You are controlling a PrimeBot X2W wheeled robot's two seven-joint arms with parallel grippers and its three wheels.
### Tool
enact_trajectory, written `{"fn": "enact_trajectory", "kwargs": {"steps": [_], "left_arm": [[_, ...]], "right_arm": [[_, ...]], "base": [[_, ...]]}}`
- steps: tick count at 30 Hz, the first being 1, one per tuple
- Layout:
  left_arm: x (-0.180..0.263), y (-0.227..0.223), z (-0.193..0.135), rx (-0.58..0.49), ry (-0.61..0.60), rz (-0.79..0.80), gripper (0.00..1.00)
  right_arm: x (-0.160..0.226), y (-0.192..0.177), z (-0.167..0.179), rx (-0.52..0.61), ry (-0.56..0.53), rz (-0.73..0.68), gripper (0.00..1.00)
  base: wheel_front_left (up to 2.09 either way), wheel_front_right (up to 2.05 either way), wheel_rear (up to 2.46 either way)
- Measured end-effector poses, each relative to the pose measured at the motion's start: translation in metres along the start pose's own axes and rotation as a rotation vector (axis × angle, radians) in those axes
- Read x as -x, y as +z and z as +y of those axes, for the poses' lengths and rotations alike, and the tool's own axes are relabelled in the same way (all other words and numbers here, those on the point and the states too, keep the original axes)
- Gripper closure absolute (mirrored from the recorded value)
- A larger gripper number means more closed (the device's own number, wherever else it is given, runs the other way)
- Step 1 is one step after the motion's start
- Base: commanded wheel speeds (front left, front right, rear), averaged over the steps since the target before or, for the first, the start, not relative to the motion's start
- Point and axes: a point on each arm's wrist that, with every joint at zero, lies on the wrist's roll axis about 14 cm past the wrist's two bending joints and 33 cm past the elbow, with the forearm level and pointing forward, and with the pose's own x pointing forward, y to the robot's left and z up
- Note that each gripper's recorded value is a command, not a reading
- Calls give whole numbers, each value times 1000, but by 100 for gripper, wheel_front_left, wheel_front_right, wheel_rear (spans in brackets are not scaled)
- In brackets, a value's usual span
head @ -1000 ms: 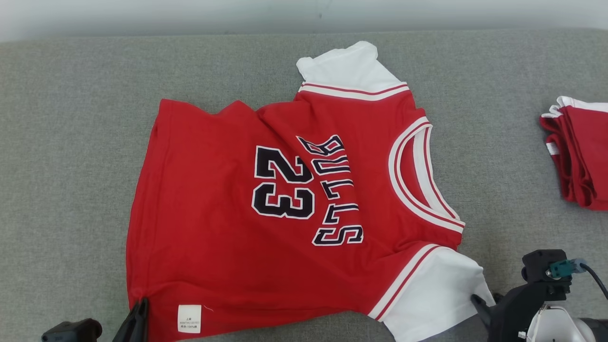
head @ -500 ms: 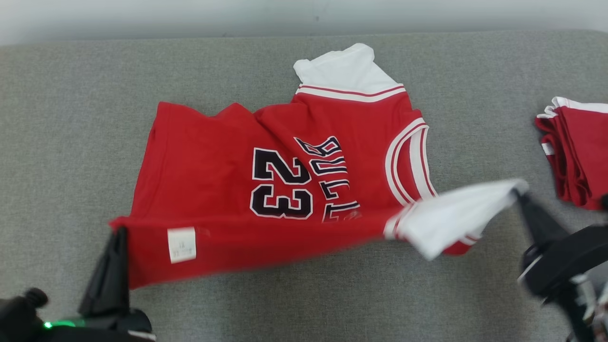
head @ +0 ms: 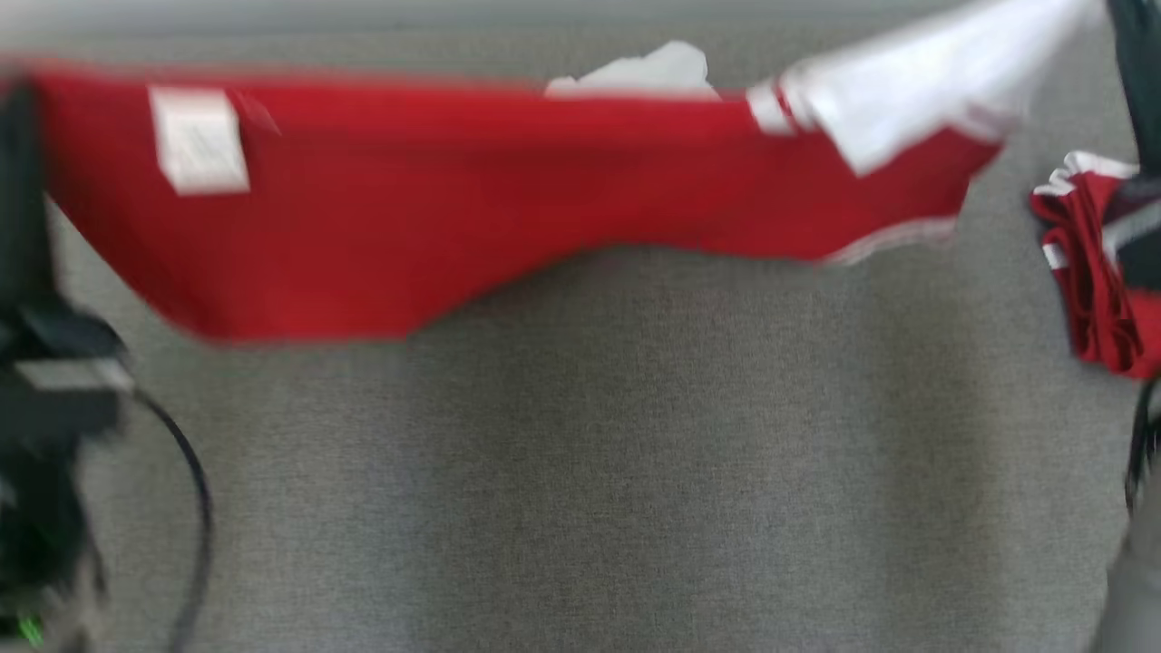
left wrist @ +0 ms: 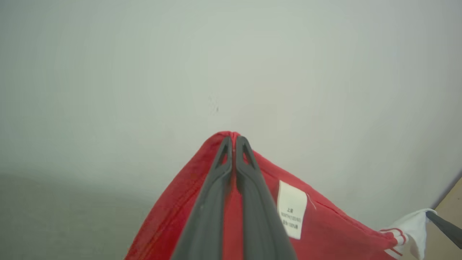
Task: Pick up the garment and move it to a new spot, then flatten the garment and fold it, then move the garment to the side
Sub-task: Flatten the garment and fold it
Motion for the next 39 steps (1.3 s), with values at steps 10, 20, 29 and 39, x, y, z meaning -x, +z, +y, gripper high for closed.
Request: {"fn": "enact_trajectory", "kwargs": {"steps": [10,20,29,39], "left_arm": [[-135,64,-4,54,-128,-258,100],[-212,38,17,93,-182,-511,100],[-202,47,26,127,-226,-707,100],[-179,-50,62,145,-161,-446,100]], "right_arm": [[-119,23,18,-11,92,-71,100],[-173,95,-66,44,-152,-619,100],[-162,137,-58,99,-123,-888,100],[-184,60,-65,216,-87,-660,100]], "base": [[0,0,0],[0,0,0],[0,0,0],[0,0,0]]}}
